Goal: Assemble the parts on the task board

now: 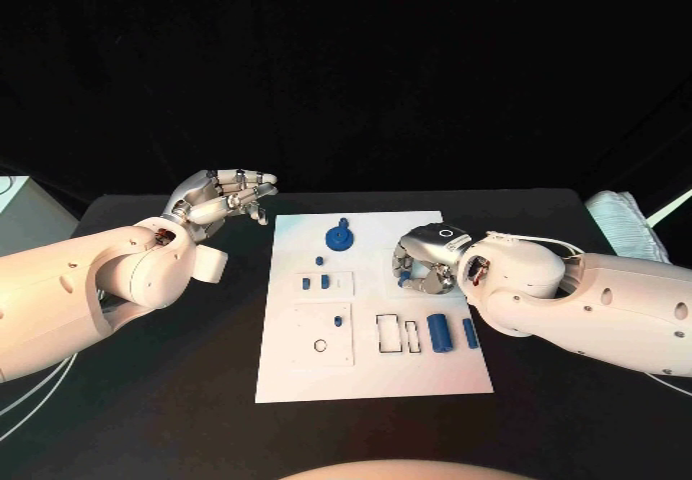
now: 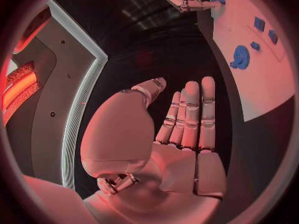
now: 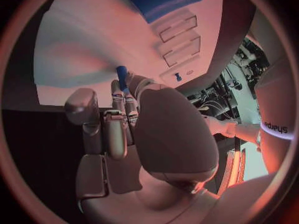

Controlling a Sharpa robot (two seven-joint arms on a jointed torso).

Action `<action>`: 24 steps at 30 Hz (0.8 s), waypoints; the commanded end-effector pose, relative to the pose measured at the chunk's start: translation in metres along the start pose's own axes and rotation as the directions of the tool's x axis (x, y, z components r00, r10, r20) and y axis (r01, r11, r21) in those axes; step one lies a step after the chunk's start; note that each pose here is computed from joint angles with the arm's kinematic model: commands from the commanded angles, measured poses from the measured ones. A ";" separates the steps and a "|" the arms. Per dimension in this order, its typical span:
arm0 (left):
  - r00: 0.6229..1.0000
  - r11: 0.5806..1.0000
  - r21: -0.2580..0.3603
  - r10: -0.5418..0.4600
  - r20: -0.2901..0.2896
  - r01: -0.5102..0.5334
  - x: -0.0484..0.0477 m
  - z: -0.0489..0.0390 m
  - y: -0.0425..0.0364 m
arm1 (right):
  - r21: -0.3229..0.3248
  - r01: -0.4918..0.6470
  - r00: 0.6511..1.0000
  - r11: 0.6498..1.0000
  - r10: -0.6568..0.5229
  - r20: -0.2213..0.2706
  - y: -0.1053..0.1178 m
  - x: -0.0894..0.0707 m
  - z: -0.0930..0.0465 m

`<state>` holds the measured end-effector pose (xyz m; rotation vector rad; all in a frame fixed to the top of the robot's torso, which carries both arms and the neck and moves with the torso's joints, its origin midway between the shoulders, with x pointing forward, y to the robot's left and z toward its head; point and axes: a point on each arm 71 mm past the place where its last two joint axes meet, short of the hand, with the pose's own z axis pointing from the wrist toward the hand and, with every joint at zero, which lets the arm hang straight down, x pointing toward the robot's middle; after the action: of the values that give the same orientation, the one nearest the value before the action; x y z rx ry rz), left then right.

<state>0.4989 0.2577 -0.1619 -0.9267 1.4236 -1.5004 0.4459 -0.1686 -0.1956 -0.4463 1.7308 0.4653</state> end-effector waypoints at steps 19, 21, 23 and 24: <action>1.000 1.000 0.004 -0.010 -0.014 0.010 0.0026 0.0018 -0.0003 | -0.027 -0.177 0.974 0.984 0.179 0.141 0.007 -0.030 -0.016; 1.000 1.000 0.004 -0.009 -0.014 0.010 0.0027 0.0019 -0.0003 | -0.044 -0.187 0.971 0.981 0.191 0.143 0.012 -0.033 -0.018; 1.000 1.000 0.005 -0.010 -0.014 0.010 0.0028 0.0020 -0.0002 | -0.074 -0.202 0.967 0.976 0.211 0.141 0.021 -0.036 -0.020; 1.000 1.000 0.005 -0.010 -0.015 0.010 0.0029 0.0021 -0.0002 | -0.091 -0.210 0.965 0.973 0.222 0.138 0.027 -0.037 -0.020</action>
<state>0.5000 0.2568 -0.1625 -0.9276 1.4251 -1.4991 0.4262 -0.1601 -0.1557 -0.2941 1.6261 0.6449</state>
